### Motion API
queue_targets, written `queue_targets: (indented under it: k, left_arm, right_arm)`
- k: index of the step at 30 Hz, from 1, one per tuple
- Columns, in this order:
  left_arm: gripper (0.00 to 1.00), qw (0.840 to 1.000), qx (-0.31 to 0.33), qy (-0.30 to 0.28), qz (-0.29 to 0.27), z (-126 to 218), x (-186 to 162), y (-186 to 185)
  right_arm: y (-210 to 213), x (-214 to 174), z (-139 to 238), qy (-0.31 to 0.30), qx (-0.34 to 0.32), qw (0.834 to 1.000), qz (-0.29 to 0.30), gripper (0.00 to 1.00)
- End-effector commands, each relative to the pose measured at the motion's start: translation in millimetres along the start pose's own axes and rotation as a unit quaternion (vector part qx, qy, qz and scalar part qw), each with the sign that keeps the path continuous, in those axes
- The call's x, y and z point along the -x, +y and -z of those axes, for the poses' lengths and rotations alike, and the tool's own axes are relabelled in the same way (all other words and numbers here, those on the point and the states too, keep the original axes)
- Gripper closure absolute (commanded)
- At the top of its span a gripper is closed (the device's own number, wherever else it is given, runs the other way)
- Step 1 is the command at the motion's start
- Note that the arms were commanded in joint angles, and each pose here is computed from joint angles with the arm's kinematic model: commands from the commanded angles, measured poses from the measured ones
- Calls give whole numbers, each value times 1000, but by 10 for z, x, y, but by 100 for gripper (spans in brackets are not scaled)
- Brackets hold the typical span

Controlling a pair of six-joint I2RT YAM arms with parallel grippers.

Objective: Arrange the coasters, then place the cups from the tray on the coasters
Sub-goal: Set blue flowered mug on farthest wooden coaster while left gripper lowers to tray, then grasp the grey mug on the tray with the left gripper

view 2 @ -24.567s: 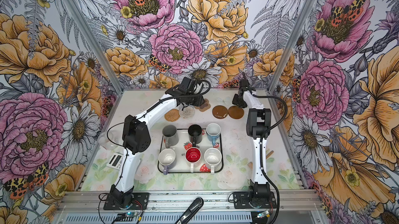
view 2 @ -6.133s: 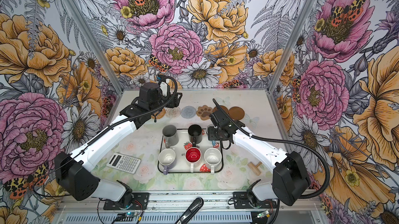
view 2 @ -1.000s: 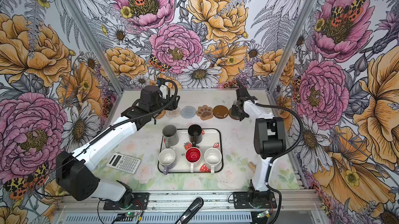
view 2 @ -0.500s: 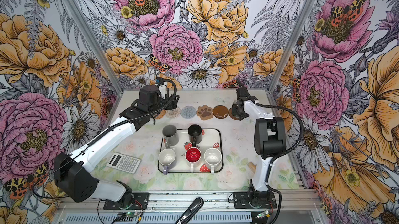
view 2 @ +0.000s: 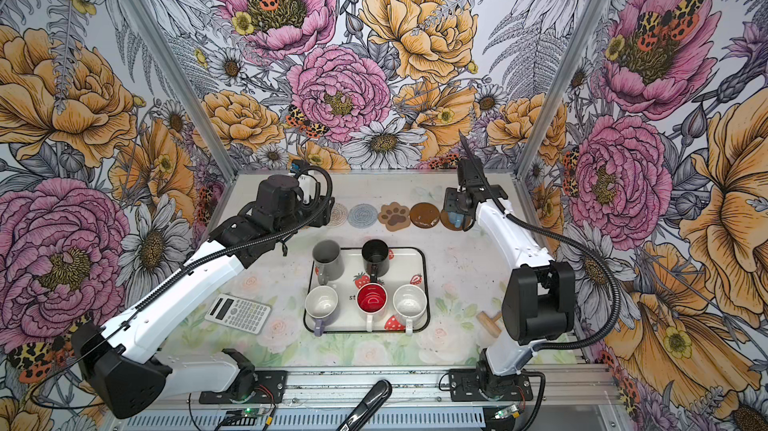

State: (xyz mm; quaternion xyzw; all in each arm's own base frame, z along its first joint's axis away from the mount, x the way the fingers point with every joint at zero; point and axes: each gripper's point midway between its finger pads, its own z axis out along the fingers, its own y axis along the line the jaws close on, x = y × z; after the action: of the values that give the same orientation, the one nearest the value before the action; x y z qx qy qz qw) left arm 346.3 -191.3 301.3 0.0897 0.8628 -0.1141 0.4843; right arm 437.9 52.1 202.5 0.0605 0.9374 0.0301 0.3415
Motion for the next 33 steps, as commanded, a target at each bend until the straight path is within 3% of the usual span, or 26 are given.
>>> queue_targets:
  k: [1,13,25,33]
  left_arm:
    - [32,997,20,72,-26,55,-512,50]
    - [35,983,10,182,-23,104,-1400,-65]
    - [37,974,29,222,-14,114,-1797,7]
    - [37,966,81,244,-20,-43,-1945,218]
  right_arm:
    - [197,104,149,-37,19,999,3,39]
    - [510,-12,224,-57,78,995,-9,38]
    - [607,-80,172,-53,96,994,-13,38]
    - [665,-96,118,-48,108,993,-16,38]
